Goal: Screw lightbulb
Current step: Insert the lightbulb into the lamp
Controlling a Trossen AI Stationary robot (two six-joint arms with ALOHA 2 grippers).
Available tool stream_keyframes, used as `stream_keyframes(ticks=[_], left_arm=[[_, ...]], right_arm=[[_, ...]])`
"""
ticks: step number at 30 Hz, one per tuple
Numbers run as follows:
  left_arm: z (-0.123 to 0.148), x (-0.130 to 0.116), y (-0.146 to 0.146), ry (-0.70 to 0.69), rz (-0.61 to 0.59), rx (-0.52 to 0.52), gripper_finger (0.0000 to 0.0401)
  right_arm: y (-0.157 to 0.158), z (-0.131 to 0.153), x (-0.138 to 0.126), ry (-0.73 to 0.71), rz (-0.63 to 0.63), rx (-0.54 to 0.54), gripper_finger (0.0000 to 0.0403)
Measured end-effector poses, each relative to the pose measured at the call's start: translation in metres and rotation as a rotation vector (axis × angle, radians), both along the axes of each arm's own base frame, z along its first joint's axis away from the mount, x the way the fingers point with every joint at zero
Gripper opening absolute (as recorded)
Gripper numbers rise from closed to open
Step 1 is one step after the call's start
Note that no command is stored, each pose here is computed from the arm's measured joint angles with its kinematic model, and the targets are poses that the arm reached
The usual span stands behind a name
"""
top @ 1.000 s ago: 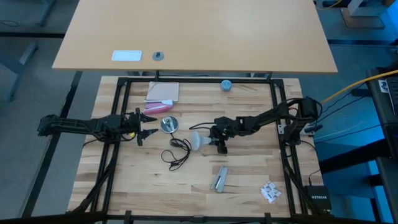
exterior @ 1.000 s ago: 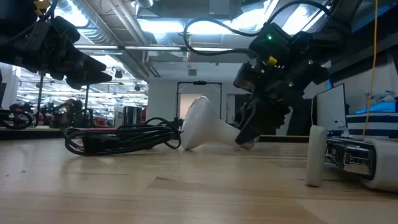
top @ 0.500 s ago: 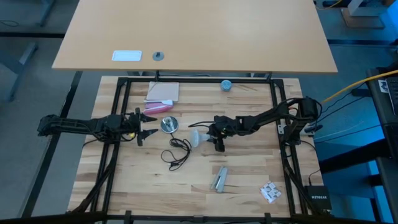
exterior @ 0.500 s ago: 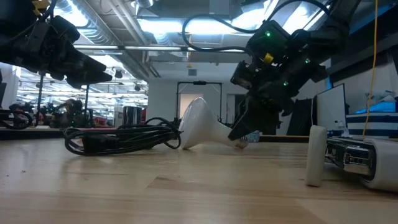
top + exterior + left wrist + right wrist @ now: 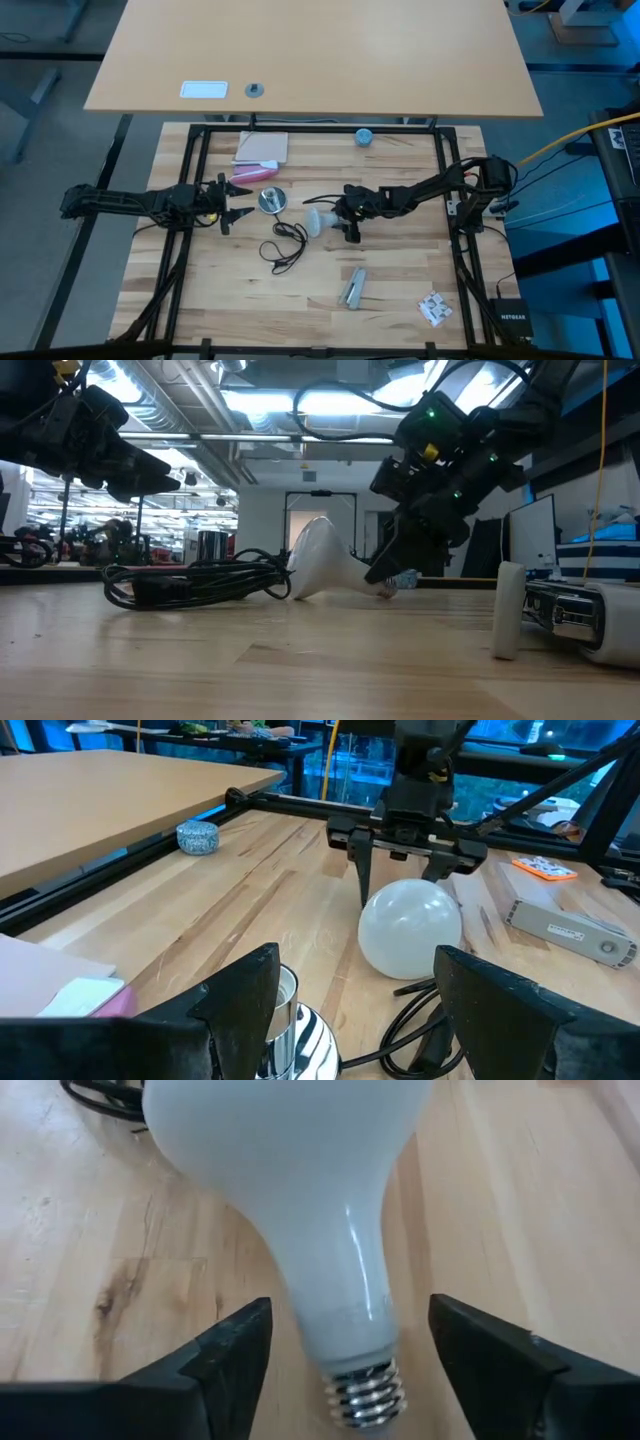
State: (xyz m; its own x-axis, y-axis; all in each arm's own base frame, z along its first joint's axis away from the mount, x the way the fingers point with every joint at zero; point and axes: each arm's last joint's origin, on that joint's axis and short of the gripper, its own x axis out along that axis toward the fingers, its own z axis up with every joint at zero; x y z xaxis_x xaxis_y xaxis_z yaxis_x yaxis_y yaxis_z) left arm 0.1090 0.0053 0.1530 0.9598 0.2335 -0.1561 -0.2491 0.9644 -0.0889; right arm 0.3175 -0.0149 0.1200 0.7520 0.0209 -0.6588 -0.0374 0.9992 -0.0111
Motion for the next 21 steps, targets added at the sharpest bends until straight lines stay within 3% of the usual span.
stream_keyframes(ticks=[9,15,21], left_arm=[[0.0,0.0,0.0,-0.006,0.004,-0.024,0.0258],[0.0,0.0,0.0,-0.006,0.004,-0.025,0.0258],[0.0,0.0,0.0,-0.006,0.005,-0.025,0.0258]], right_arm=[[0.0,0.007,0.006,-0.095,0.118,-0.135,0.0281],[0.003,0.009,0.007,-0.132,0.19,-0.083,0.028],[0.002,0.013,0.01,-0.141,0.184,-0.088,0.028]])
